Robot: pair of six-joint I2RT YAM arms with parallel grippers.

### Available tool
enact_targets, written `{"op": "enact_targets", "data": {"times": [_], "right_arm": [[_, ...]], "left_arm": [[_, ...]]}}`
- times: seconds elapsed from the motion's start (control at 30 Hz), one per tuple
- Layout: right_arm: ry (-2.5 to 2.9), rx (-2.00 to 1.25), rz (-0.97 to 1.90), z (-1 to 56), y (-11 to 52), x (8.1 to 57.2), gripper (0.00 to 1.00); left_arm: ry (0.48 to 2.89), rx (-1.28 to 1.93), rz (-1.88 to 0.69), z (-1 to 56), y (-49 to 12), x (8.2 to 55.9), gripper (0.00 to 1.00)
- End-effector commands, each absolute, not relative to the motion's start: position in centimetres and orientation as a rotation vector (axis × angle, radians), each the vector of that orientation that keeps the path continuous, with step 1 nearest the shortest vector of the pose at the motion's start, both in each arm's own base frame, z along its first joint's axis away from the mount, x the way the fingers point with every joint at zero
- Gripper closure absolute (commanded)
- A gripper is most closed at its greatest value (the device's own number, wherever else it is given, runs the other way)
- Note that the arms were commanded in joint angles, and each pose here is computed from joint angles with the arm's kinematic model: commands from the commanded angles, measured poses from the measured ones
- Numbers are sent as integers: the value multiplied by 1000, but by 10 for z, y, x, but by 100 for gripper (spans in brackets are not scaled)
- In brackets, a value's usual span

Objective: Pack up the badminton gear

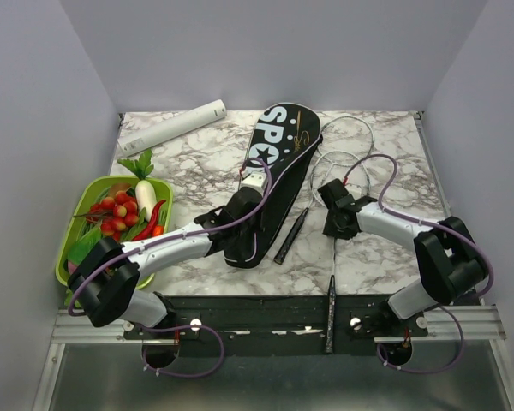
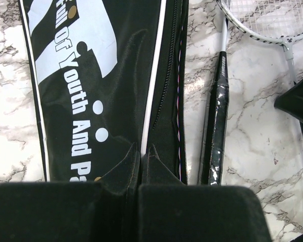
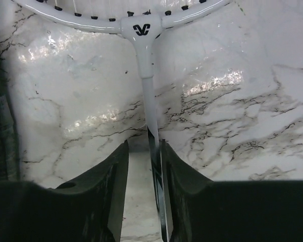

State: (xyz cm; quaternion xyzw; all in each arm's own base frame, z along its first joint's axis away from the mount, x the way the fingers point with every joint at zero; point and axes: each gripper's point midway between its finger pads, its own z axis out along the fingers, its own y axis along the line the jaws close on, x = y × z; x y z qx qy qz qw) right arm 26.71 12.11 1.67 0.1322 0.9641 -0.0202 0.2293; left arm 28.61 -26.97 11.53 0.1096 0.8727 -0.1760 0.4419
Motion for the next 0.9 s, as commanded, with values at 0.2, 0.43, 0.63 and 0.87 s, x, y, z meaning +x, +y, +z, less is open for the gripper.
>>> {"op": "enact_targets", "data": {"times": [0.2,0.43,0.63,0.87], "right_arm": [[2653,325,-32,16,121,264,99],[2582,268,8,64,114,253,99],[2612,106,67,82,133,221,99],[2671,3,95,70,160,194,99]], "left_arm": [[2137,258,-435,119,-274,296,100],[2125,259,-450,130,-278,299,100],[2112,259,-474,138,-284,301,100],[2083,241,-524,155,-289,301,100]]}}
